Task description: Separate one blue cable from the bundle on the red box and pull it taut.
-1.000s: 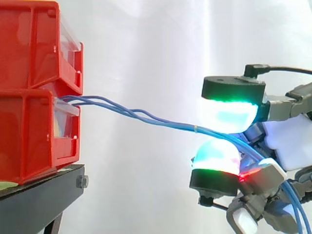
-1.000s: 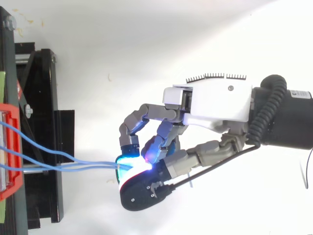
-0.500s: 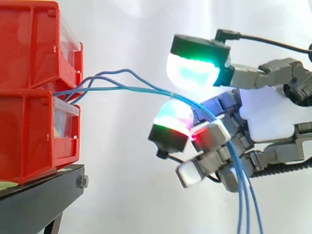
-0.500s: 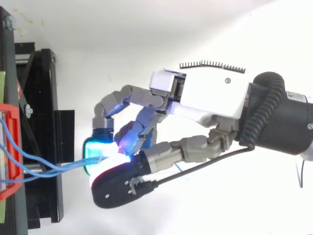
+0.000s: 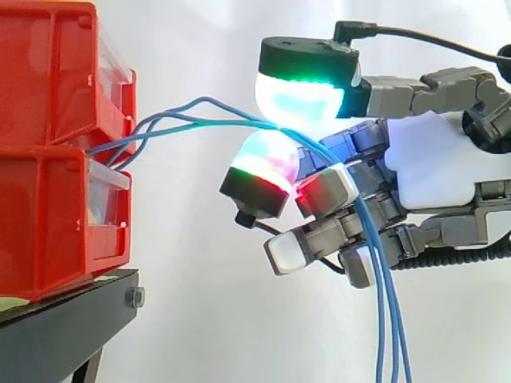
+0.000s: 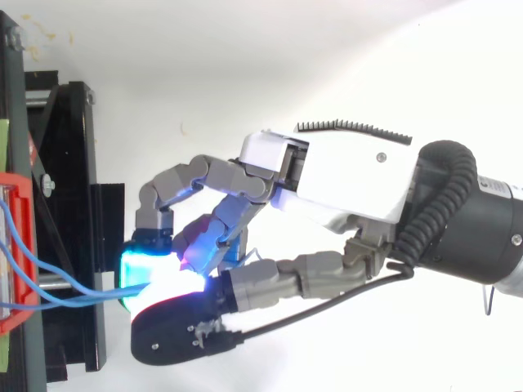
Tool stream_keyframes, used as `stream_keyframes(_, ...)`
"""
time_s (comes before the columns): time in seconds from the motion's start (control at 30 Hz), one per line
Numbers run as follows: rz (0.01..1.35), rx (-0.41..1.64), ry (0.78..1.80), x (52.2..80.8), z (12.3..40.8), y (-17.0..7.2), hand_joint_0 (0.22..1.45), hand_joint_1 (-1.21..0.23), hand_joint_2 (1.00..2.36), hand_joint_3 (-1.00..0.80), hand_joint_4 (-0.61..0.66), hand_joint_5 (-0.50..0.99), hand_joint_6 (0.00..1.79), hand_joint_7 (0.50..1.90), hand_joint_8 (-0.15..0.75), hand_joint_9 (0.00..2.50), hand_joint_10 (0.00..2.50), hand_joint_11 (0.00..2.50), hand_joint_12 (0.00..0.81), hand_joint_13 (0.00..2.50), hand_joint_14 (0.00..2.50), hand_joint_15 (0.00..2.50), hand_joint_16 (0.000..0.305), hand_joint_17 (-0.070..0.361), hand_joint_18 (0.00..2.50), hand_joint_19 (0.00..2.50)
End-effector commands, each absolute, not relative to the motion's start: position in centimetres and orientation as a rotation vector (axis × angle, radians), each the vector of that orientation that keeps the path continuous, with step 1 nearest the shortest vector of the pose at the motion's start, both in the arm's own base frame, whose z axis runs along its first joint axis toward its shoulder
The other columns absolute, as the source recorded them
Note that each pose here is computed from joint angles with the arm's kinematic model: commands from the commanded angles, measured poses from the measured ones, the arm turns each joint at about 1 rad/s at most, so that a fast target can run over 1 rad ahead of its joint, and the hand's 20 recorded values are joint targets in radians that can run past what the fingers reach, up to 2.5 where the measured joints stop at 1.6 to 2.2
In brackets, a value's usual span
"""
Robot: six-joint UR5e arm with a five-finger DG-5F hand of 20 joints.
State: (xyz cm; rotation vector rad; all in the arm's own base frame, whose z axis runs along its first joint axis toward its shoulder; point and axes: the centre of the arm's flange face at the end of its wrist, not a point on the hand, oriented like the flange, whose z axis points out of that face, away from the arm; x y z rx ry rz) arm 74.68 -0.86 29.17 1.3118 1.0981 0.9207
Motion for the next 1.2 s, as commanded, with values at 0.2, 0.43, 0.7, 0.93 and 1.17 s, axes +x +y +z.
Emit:
stream_keyframes(0.2,0.942,1.38,1.105,74.1,28.8,-0.7,0.63,-0.77,1.02,-0.12,0.11,-0.19,0.87,1.0,0.368,1.03,0.02,1.08,0.409,0.96,0.02,0.6,0.051,0.115,1.06,0.75)
stream_keyframes(0.43,0.945,1.473,1.124,73.2,28.3,-0.8,0.72,-0.88,1.03,-0.06,-0.02,-0.2,0.9,0.96,0.346,1.05,0.02,1.09,0.388,0.97,0.02,0.61,0.048,0.108,1.06,0.73)
stream_keyframes(0.7,0.957,1.5,1.153,72.8,28.0,-0.6,0.73,-0.9,1.02,-0.13,0.0,-0.19,0.89,0.92,0.343,1.06,0.02,1.1,0.386,0.97,0.02,0.6,0.047,0.106,1.06,0.73)
stream_keyframes(0.93,0.972,1.512,1.141,72.9,28.1,-0.6,0.81,-0.93,1.02,-0.24,0.01,-0.2,0.89,1.04,0.337,1.05,0.02,1.09,0.373,0.96,0.02,0.61,0.045,0.101,1.01,0.73)
stream_keyframes(1.17,0.986,1.523,1.127,72.9,28.2,-0.7,0.84,-0.95,1.01,-0.38,0.01,-0.19,0.89,1.0,0.327,1.02,0.02,1.1,0.368,0.94,0.02,0.61,0.044,0.1,0.99,0.72)
